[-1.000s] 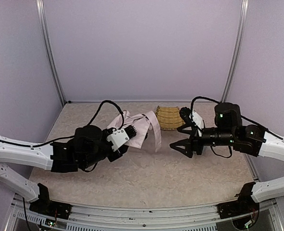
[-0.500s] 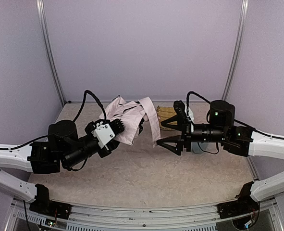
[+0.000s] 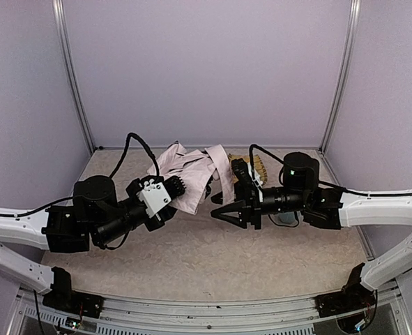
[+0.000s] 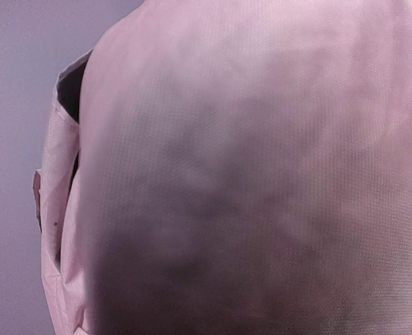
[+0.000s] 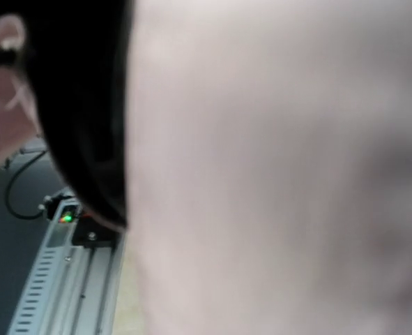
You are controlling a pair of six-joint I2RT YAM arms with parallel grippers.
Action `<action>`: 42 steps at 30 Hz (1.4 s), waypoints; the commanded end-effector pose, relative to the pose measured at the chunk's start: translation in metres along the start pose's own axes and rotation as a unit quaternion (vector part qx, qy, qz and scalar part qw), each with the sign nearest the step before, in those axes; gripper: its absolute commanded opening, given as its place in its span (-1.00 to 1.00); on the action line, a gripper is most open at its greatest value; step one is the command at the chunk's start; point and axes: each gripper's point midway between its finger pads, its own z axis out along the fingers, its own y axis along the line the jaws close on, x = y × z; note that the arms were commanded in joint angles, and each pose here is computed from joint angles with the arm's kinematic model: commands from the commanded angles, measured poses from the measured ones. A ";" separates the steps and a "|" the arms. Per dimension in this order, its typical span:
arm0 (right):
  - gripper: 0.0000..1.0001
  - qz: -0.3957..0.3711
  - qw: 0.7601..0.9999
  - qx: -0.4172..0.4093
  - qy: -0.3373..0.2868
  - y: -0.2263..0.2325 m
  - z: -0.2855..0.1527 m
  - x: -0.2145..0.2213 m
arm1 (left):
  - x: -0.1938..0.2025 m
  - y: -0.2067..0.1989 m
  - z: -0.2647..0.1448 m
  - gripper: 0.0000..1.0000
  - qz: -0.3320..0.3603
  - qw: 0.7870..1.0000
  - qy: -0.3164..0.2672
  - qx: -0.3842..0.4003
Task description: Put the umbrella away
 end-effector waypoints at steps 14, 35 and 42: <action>-1.00 -0.062 0.989 -0.128 -0.046 0.073 -0.025 -0.089 | 0.054 0.003 0.017 -1.00 -0.021 0.997 0.074 0.001; -1.00 -0.026 0.965 0.263 0.008 -0.129 -0.066 -0.135 | -0.013 -0.141 -0.058 -1.00 0.007 0.936 -0.046 0.348; -0.72 0.040 0.975 0.189 0.112 -0.132 -0.038 -0.042 | -0.083 -0.077 -0.071 -1.00 -0.073 0.941 -0.176 0.279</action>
